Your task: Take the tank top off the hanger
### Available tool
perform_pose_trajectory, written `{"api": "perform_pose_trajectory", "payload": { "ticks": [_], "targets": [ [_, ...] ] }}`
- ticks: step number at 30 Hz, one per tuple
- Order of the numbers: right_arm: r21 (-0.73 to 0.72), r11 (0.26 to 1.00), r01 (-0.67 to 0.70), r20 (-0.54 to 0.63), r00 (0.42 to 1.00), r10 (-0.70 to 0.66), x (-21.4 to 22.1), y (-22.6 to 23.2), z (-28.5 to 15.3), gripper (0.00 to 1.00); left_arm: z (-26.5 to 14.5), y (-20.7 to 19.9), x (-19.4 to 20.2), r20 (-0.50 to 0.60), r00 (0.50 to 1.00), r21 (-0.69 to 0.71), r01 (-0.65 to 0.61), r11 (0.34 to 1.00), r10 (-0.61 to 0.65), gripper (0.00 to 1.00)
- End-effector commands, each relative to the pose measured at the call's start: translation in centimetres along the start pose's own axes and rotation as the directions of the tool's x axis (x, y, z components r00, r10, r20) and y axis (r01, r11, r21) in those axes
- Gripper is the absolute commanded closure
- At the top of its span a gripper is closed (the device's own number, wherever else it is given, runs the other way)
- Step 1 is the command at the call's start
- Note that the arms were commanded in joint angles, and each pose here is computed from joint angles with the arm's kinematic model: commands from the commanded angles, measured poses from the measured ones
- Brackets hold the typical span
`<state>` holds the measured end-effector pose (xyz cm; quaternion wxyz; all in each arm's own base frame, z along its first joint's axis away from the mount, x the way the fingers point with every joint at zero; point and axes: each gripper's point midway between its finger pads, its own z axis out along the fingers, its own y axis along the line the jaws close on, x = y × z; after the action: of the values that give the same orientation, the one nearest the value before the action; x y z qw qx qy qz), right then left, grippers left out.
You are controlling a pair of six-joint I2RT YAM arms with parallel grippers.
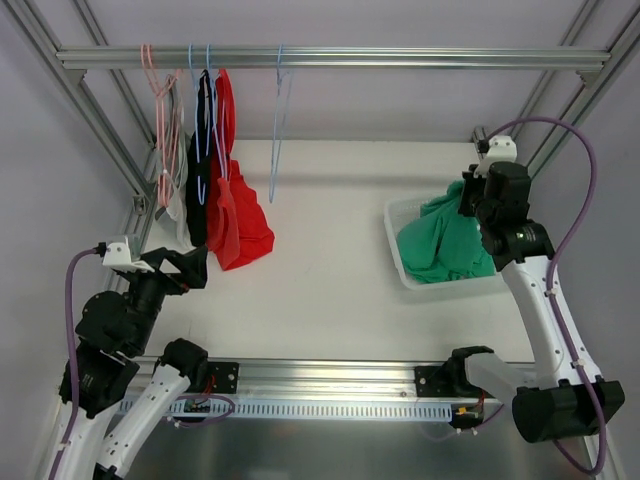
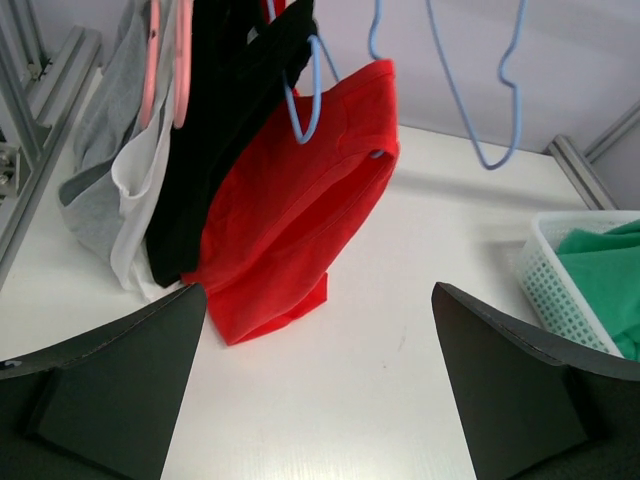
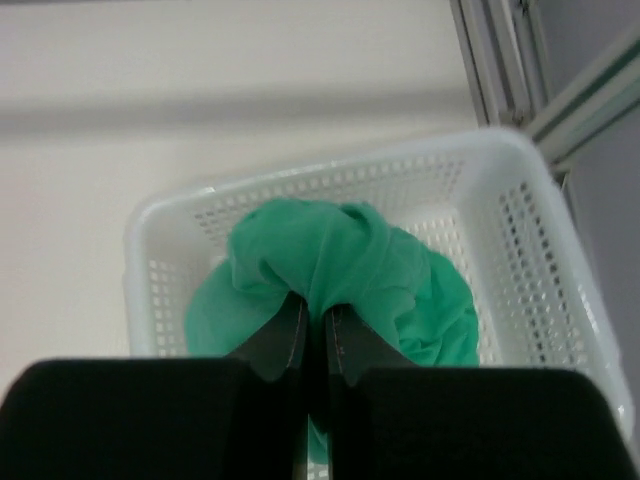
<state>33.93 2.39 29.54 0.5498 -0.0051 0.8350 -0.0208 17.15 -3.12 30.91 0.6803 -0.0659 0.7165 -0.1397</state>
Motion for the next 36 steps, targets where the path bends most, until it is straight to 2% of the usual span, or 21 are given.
{"api": "perform_pose_trajectory", "payload": {
  "ticks": [1,4,5,7,8,9,11,13,16,18,20,21,22,23,25,28,29,30,33,36],
  "targets": [
    [0.033,0.979,-0.203,0.081,0.976,0.200,1.1,-1.1,1.7,1.00,-0.6,-2.2,-4.3,0.063,0.998,0.079,0.013,0.997,-0.018,0.01],
    [0.071,0.960,-0.269,-0.025,0.962,0.271,5.6,-1.7,3.8,1.00,-0.1,-3.7,-5.9,0.034,0.999,0.116,0.007,0.993,-0.011,0.01],
    [0.090,0.957,-0.275,-0.042,0.959,0.280,6.4,-2.0,4.2,1.00,-0.6,-4.2,-7.9,0.061,0.998,0.128,0.016,0.992,-0.024,0.01],
    [0.133,0.945,-0.300,-0.074,0.948,0.311,7.4,-2.9,4.4,0.96,0.4,-5.0,-8.7,0.029,1.000,0.127,0.007,0.992,-0.010,0.01],
    [0.170,0.930,-0.326,-0.085,0.935,0.343,7.9,-3.5,4.5,0.93,0.1,-5.5,-10.5,0.052,0.999,0.137,0.008,0.990,-0.015,0.01],
    [0.202,0.924,-0.326,-0.123,0.927,0.354,8.8,-3.7,4.1,0.62,0.3,-5.7,-10.8,0.036,0.999,0.138,-0.006,0.990,0.001,0.01],
    [0.309,0.883,-0.353,-0.088,0.914,0.397,7.6,-6.3,2.9,0.01,1.6,-6.6,-12.1,0.008,1.000,0.129,-0.021,0.991,0.020,0.01],
    [0.352,0.876,-0.330,-0.112,0.914,0.390,7.2,-7.0,1.2,0.01,3.2,-7.2,-12.8,-0.040,0.997,0.117,-0.054,0.992,0.060,0.01],
    [0.311,0.895,-0.319,-0.052,0.935,0.352,3.8,-7.1,-1.8,0.00,5.7,-7.8,-12.9,-0.112,0.986,0.095,-0.109,0.989,0.120,0.01],
    [0.239,0.915,-0.326,0.030,0.944,0.328,1.4,-6.5,-4.3,0.01,6.9,-8.0,-12.9,-0.147,0.978,0.082,-0.139,0.987,0.150,0.01],
    [0.087,0.939,-0.331,0.064,0.943,0.327,-0.3,-4.2,-5.7,0.00,8.7,-8.3,-13.0,-0.200,0.962,0.065,-0.178,0.982,0.188,0.01],
    [-0.001,0.957,-0.291,0.094,0.952,0.290,-1.3,-3.0,-6.9,0.01,10.3,-8.4,-12.3,-0.241,0.948,0.055,-0.199,0.979,0.206,0.01],
    [-0.098,0.956,-0.276,0.095,0.954,0.285,-1.9,-1.4,-7.5,0.00,10.4,-8.6,-13.4,-0.223,0.952,0.049,-0.204,0.978,0.210,0.01],
    [-0.249,0.934,-0.258,0.090,0.953,0.288,-2.6,1.2,-8.7,0.01,11.4,-8.6,-13.6,-0.235,0.945,0.036,-0.225,0.974,0.227,0.01],
    [-0.396,0.885,-0.246,0.065,0.954,0.294,-2.8,3.8,-10.1,0.01,12.2,-8.6,-13.6,-0.250,0.937,0.023,-0.245,0.969,0.243,0.01],
    [-0.468,0.841,-0.272,0.036,0.945,0.326,-2.5,5.2,-10.9,0.00,13.7,-8.1,-13.2,-0.279,0.920,-0.005,-0.287,0.958,0.274,0.02],
    [-0.494,0.825,-0.273,0.028,0.944,0.329,-2.4,5.7,-11.1,0.01,14.2,-7.9,-13.0,-0.287,0.916,-0.011,-0.295,0.955,0.280,0.04],
    [-0.505,0.815,-0.283,0.011,0.942,0.334,-2.0,6.0,-11.0,0.01,14.9,-7.8,-12.5,-0.306,0.910,-0.013,-0.299,0.954,0.281,0.11],
    [-0.545,0.788,-0.286,-0.008,0.942,0.336,-1.7,6.8,-11.5,0.00,16.5,-6.7,-11.6,-0.344,0.905,-0.045,-0.281,0.959,0.249,0.25],
    [-0.553,0.784,-0.282,-0.003,0.942,0.337,-1.7,6.9,-11.7,0.01,18.0,-6.3,-10.6,-0.374,0.897,-0.056,-0.274,0.960,0.234,0.27]
  ]
}}
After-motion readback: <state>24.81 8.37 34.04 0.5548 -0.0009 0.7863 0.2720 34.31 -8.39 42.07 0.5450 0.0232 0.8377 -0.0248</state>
